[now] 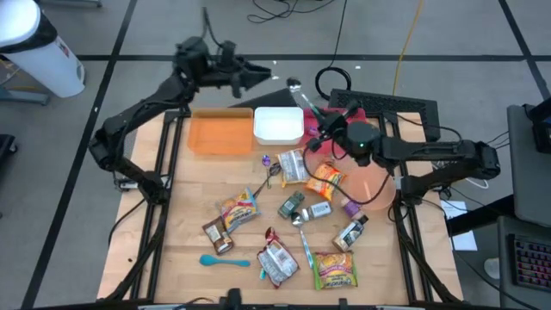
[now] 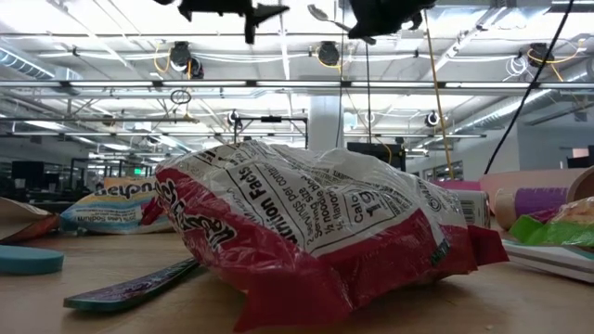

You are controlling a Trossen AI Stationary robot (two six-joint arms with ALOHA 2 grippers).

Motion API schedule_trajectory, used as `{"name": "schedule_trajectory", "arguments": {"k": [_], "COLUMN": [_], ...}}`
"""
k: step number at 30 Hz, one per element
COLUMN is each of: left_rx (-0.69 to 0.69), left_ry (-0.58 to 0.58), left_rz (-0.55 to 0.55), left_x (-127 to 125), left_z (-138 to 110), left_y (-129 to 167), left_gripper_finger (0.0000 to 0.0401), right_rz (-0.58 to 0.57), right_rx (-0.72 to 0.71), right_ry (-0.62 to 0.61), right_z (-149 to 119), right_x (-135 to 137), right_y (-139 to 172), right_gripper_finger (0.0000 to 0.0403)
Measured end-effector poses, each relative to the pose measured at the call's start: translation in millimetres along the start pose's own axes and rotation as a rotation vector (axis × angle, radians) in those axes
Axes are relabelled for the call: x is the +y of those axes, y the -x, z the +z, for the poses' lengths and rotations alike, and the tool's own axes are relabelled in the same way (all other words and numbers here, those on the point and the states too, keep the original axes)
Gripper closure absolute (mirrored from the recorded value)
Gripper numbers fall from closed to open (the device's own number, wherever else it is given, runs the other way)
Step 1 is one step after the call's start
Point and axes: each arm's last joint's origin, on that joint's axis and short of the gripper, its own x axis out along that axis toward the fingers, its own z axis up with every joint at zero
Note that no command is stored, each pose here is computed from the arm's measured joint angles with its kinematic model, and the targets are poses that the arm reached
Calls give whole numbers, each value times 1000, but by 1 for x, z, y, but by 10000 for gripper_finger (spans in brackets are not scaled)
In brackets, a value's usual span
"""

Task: Pick & Place Food Item
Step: Put the white blue spoon into the red bin

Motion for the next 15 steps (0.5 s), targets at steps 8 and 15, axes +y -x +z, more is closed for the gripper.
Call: {"name": "schedule_trajectory", "arguments": {"k": [8,15], "left_rx": [-31,34], "left_ry": [-140,-160], "left_rz": [-75,-90], "left_x": [-27,-37], "left_z": [25,24], "left_y": [39,53], "left_gripper_finger": [247,247], "right_rz": [176,332], "right_rx": [190,470], "right_ry": [-117,-124], "right_z": [-21,-58], "right_x": [-37,-52], "right_y": [-8,-27], "right_gripper_finger": [382,382]}}
